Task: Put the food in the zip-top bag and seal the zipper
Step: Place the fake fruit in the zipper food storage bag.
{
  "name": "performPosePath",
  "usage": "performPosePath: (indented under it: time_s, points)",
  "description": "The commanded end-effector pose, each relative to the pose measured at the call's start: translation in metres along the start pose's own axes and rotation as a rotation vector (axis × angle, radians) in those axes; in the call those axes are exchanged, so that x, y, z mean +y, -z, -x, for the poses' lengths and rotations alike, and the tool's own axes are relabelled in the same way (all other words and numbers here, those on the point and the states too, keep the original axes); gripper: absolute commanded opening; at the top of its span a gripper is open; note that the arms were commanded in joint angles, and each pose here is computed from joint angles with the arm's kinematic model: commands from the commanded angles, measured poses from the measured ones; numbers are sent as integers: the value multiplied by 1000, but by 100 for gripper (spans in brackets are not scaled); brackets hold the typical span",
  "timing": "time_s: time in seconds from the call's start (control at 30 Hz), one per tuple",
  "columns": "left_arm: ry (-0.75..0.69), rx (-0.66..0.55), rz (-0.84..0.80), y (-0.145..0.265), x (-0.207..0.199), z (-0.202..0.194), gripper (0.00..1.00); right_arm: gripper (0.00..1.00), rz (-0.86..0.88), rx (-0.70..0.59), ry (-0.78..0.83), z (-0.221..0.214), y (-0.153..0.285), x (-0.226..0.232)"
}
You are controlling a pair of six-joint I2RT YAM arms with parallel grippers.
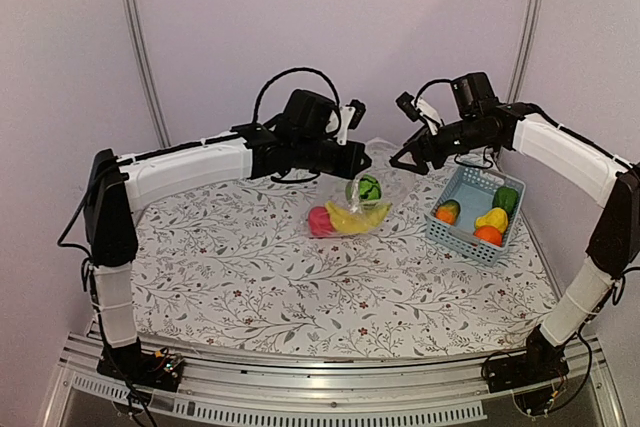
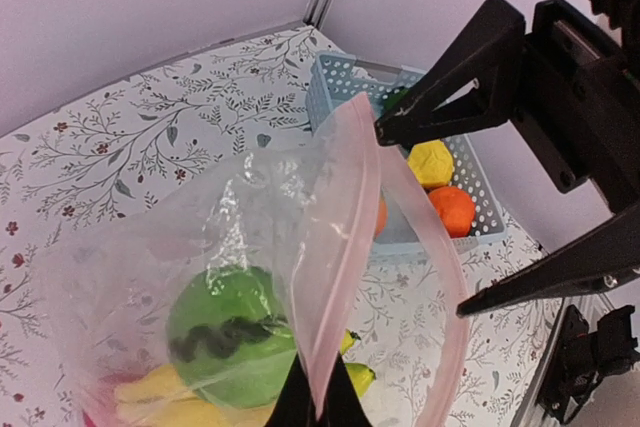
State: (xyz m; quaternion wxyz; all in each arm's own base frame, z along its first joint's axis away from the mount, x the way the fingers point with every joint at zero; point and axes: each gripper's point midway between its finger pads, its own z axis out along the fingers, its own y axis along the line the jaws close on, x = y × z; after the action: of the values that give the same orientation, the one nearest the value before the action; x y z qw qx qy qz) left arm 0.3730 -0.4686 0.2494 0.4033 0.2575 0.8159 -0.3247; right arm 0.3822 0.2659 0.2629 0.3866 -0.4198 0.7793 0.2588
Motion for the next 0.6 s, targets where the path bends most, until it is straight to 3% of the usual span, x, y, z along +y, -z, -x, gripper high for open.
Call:
performPosePath:
  time_s: [0.0, 0.3, 0.57]
  points:
    - [35, -62, -48, 22, -7, 21, 0, 78, 2, -4, -5, 5, 5, 3]
    - [36, -68, 108, 48, 40, 30, 0, 79, -43, -91, 50, 25, 52, 12]
    - [-138, -35, 368, 94, 81, 40, 0, 80, -190, -69, -66, -26, 94, -42]
